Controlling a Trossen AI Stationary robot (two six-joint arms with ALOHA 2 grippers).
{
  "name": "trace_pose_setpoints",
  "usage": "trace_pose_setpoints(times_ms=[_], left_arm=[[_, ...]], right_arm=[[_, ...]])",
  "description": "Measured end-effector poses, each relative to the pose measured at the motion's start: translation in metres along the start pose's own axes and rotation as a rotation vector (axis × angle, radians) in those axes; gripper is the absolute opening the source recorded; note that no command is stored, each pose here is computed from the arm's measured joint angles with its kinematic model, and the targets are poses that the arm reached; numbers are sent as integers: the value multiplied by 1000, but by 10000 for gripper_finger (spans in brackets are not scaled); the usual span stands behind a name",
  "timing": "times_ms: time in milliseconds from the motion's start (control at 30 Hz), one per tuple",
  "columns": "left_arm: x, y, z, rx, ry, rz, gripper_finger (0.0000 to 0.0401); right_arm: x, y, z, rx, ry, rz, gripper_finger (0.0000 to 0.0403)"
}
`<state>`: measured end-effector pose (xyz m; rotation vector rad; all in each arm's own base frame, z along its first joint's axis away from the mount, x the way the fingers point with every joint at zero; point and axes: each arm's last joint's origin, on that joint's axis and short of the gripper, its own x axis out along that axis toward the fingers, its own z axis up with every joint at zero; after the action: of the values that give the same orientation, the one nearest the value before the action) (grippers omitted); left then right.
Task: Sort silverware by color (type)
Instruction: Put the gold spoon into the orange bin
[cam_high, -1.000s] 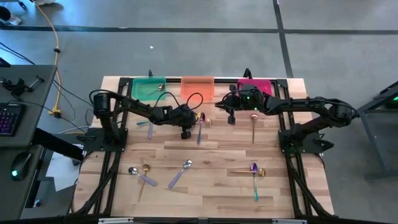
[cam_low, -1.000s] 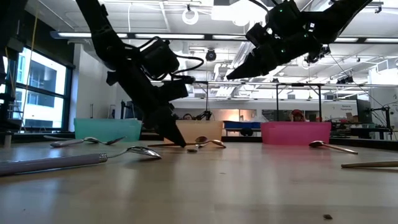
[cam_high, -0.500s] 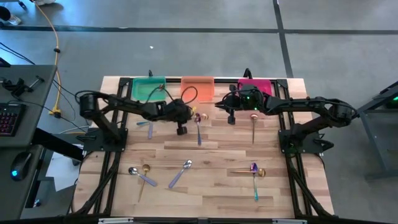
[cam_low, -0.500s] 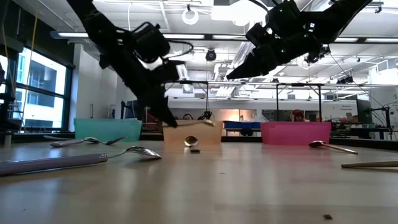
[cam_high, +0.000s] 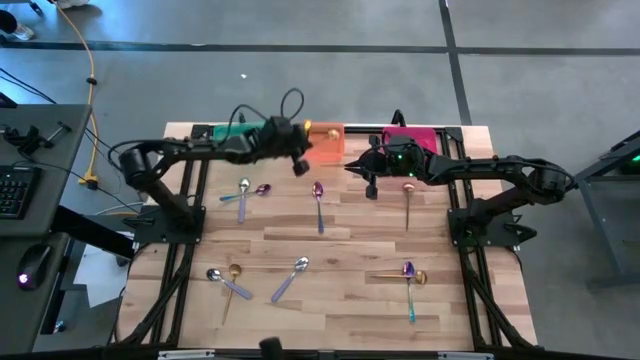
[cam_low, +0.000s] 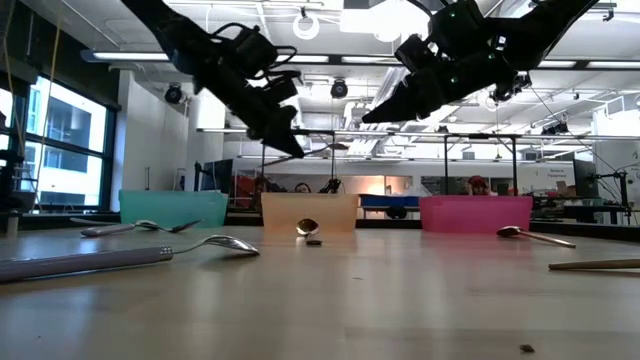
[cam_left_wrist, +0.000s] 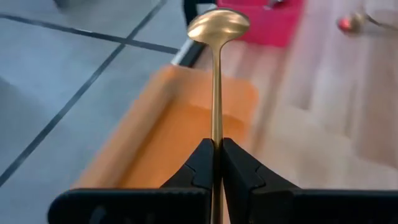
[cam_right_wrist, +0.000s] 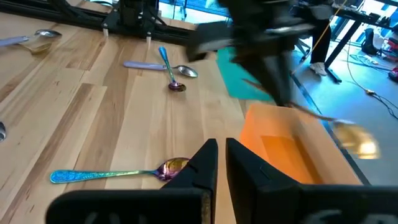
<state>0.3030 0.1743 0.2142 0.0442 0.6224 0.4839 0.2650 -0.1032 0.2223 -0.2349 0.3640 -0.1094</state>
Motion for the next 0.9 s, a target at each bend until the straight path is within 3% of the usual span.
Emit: trace_pose_setpoints(times_ms=[167,533,900], left_arm=[[25,22,13,-34,9,14,3],[77,29,-30,-80,164,14,3],[89,35,-45,-95,200,28,3]], right_arm=[[0,0,0,-14,-2,0,16],[0,0,0,-22,-6,2,16],[0,0,1,-22,-6,1,16]])
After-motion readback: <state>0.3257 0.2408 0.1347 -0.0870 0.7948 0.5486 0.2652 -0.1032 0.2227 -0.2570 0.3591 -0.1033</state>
